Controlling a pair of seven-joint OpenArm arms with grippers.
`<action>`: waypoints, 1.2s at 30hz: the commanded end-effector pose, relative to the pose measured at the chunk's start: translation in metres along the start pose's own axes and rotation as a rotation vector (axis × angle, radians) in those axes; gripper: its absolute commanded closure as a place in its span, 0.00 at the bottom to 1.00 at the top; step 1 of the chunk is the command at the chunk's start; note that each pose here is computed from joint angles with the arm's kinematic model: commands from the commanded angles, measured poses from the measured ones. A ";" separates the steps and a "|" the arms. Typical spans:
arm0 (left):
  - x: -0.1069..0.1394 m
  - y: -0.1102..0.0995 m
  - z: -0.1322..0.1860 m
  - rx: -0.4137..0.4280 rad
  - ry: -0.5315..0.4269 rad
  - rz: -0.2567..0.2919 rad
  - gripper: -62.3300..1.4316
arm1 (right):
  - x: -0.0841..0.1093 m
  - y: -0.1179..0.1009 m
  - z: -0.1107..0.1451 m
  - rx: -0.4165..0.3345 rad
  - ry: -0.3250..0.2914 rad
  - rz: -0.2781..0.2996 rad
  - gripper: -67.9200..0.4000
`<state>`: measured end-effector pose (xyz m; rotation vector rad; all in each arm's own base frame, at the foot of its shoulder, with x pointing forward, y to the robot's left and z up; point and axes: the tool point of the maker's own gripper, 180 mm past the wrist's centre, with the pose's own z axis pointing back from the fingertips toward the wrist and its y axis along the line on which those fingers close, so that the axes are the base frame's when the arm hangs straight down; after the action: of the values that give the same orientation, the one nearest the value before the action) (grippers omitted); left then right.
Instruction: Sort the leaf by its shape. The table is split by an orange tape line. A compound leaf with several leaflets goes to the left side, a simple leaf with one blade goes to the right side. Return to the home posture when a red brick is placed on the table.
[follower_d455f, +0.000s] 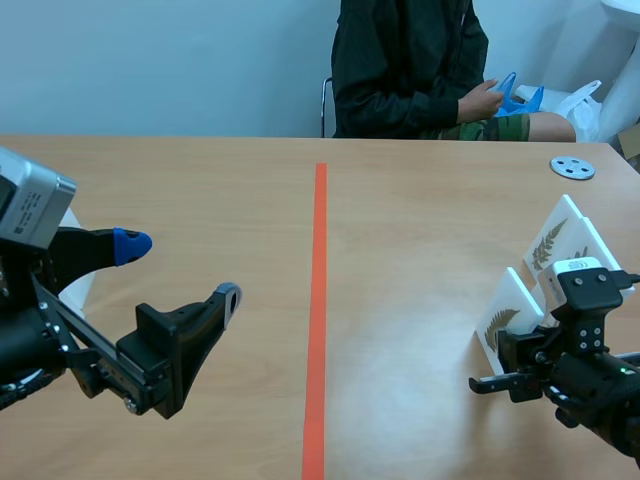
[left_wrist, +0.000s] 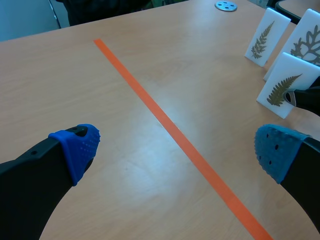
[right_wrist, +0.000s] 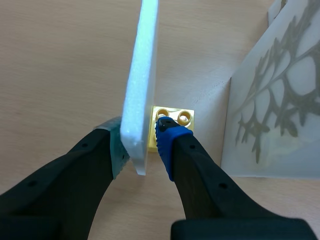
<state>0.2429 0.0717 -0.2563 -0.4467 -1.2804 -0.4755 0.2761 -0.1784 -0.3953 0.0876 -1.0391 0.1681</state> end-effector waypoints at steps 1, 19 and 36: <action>0.007 -0.002 0.001 -0.004 -0.027 0.007 0.00 | 0.011 0.001 0.000 0.002 -0.035 0.000 0.75; 0.007 -0.002 0.001 -0.004 -0.027 0.007 0.00 | 0.056 0.005 0.003 0.011 -0.157 0.017 0.61; 0.007 -0.002 0.001 -0.004 -0.025 0.007 0.00 | 0.157 0.013 0.039 0.054 -0.334 0.069 0.61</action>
<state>0.2429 0.0717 -0.2563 -0.4467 -1.2804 -0.4755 0.3171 -0.1536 -0.2505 0.1398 -1.3398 0.2533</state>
